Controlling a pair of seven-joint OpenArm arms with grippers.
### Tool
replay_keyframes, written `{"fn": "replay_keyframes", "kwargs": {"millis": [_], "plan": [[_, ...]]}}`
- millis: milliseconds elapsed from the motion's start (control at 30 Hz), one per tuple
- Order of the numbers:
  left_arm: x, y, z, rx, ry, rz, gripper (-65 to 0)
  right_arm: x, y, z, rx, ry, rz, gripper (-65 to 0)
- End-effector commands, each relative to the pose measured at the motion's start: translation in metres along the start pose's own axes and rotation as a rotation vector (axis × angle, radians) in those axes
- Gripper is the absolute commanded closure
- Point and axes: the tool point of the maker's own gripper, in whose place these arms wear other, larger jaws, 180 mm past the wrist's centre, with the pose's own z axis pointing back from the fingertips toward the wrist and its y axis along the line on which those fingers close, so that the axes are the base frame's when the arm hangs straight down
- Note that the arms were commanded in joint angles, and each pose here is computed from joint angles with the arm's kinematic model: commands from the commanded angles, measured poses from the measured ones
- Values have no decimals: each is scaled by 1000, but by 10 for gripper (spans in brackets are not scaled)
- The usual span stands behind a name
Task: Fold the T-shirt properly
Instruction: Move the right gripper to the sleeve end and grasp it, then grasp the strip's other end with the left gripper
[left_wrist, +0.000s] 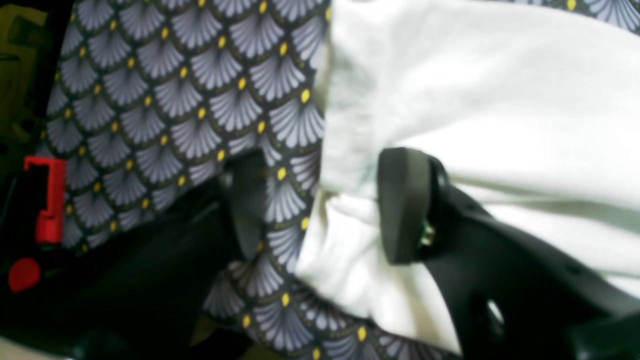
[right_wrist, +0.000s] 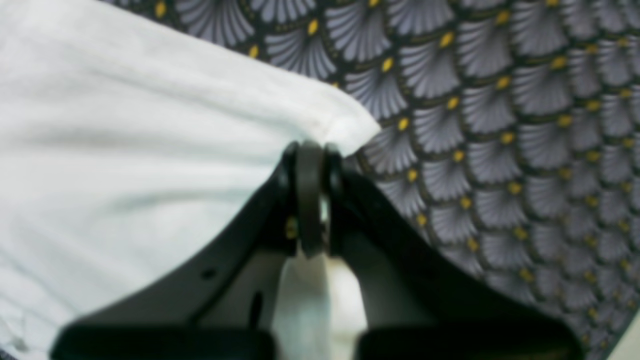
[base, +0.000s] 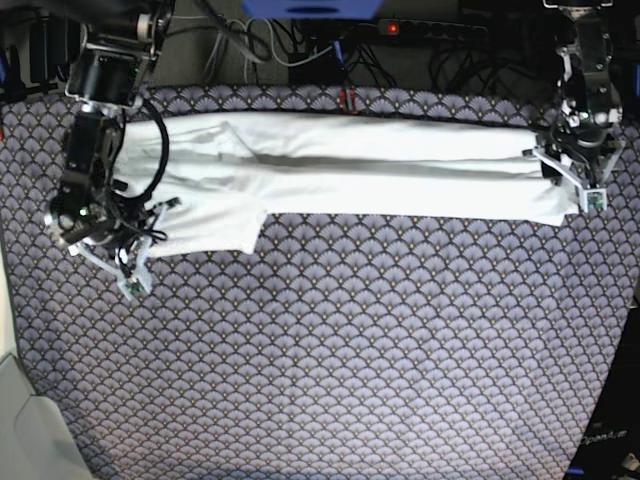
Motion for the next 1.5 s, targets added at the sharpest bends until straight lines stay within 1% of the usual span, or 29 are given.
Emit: {"fn": "replay_keyframes", "kwargs": {"millis": [0, 167, 333, 467, 667, 900, 1067, 1300, 1467], "plan": [[10, 10, 2, 25, -24, -16, -354, 19, -8, 12, -33, -68, 9, 0], [11, 10, 1, 25, -26, -15, -354, 9, -7, 35, -85, -61, 42, 0], [14, 10, 1, 25, -34, -13, -354, -1, -1, 67, -148, -94, 92, 0], [15, 10, 1, 25, -36, -13, -355, -15, 3, 81, -169, -68, 107, 0], [15, 9, 1, 24, -36, -13, -356, -44, 17, 78, -137, -9, 112, 0], [14, 8, 1, 21, -35, -15, -356, -63, 25, 76, -112, 34, 109, 0], [13, 8, 1, 20, -32, -17, -356, -62, 30, 72, -94, 5, 106, 0], [11, 6, 1, 14, -29, -12, -357, -68, 41, 59, -47, 11, 78, 0], [11, 3, 1, 6, -29, -5, -357, -67, 44, 58, -38, -1, 73, 0]]}}
